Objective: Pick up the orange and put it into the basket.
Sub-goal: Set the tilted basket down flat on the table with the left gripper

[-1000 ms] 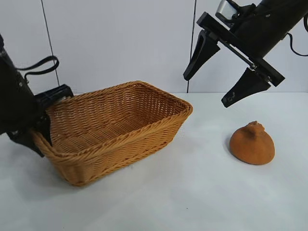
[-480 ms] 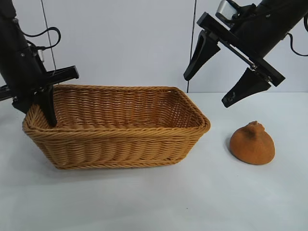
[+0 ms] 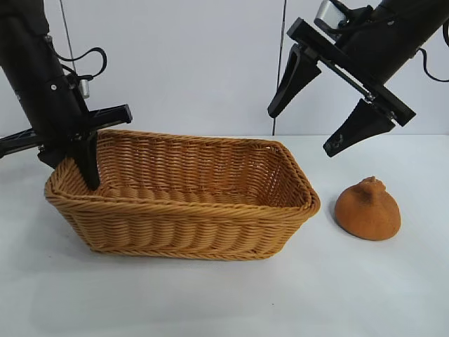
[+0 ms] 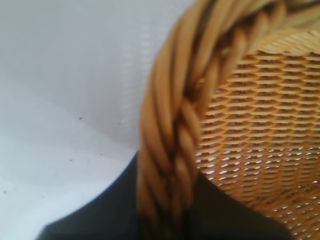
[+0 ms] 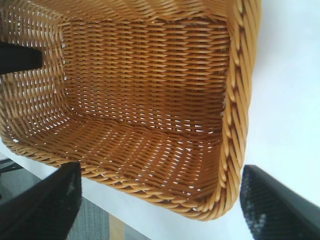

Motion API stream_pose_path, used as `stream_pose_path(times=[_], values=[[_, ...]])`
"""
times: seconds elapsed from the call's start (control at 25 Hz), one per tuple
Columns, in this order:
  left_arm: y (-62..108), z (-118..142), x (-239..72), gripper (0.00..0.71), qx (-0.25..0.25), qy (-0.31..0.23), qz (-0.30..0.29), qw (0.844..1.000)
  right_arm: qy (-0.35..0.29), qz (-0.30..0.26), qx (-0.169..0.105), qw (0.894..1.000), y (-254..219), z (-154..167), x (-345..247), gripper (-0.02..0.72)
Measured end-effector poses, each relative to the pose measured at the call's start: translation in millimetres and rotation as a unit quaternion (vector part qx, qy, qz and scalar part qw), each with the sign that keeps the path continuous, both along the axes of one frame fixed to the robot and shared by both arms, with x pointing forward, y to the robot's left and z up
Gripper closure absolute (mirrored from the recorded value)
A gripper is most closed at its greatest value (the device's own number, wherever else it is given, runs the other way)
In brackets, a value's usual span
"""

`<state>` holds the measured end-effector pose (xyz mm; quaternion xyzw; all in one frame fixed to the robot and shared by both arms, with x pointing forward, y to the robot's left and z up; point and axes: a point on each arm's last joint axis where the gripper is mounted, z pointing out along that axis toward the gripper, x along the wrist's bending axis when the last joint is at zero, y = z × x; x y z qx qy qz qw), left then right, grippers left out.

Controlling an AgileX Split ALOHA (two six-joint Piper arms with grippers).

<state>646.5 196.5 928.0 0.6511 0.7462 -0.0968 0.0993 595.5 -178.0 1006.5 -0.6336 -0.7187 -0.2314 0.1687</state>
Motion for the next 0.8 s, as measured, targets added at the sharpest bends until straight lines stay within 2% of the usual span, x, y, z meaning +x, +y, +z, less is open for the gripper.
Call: stream_pose_path(times=[0.2,0.32,0.4,0.52,0.64,0.8], values=[[-0.1,-6,0,0.618,-0.001,0.002,0.007,1.0,0.001,0.001,0.0,1.0,0,0,0,0.113],[-0.2,-6,0,0.515,-0.002,0.003,0.009,1.0,0.001,0.001,0.0,1.0,0,0,0,0.113],[-0.3,-6,-1,0.389,-0.002,0.005,0.01,1.0,0.001,0.001,0.0,1.0,0,0,0,0.113],[-0.5,-6,-1,0.235,-0.003,0.008,0.01,1.0,0.002,0.001,0.0,1.0,0,0,0,0.113],[0.8,-1,-2,0.184,0.002,0.005,0.005,1.0,0.002,0.001,0.0,1.0,0,0,0,0.113],[5.1,28,-6,0.17,0.015,-0.029,-0.006,0.999,0.002,0.001,0.0,1.0,0,0,0,0.113]])
